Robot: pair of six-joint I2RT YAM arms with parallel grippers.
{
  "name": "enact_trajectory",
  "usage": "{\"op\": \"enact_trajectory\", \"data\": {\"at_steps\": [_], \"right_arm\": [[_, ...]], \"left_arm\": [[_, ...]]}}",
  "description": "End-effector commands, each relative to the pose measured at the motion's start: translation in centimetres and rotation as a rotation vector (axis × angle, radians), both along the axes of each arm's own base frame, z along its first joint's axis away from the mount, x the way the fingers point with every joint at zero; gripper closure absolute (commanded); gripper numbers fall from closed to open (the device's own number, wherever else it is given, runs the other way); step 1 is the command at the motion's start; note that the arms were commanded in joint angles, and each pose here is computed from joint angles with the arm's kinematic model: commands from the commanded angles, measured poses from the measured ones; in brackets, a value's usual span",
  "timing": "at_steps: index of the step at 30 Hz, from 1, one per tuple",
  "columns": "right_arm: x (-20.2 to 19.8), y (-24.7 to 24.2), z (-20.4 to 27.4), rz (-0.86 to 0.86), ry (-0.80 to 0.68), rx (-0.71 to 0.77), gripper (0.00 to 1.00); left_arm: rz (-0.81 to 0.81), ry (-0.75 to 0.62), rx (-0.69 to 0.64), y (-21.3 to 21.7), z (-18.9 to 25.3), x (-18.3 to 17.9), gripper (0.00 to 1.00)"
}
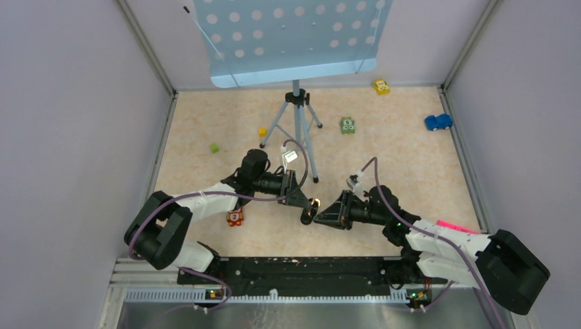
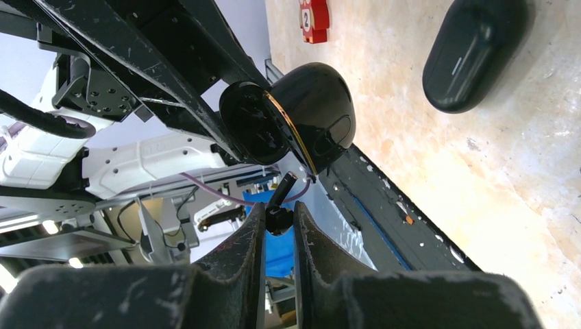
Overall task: Insert the wireless bluetooth earbuds into the charging case
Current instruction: Insert the left earbud into the left side groove of the charging case.
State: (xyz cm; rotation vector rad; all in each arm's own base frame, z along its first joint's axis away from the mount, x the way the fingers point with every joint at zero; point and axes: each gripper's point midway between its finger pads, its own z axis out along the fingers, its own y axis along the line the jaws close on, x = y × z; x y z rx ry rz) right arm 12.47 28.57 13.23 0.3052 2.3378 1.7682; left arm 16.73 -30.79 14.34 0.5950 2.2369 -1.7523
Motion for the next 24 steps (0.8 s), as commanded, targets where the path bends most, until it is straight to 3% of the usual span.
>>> {"op": "enact_trajectory", "data": {"at_steps": [1, 24], "right_arm": [[0.7, 0.6, 2.2, 0.000, -0.068, 0.063, 1.00], [1.3, 0.1, -0.4, -0.050, -0.027, 0.009, 1.00]], "left_arm": [[-0.032, -0.053, -0.037, -0.4, 1.2, 0.0, 1.00], [-0.040, -0.052, -0.038, 0.1, 1.3, -0.6, 1.00]]}}
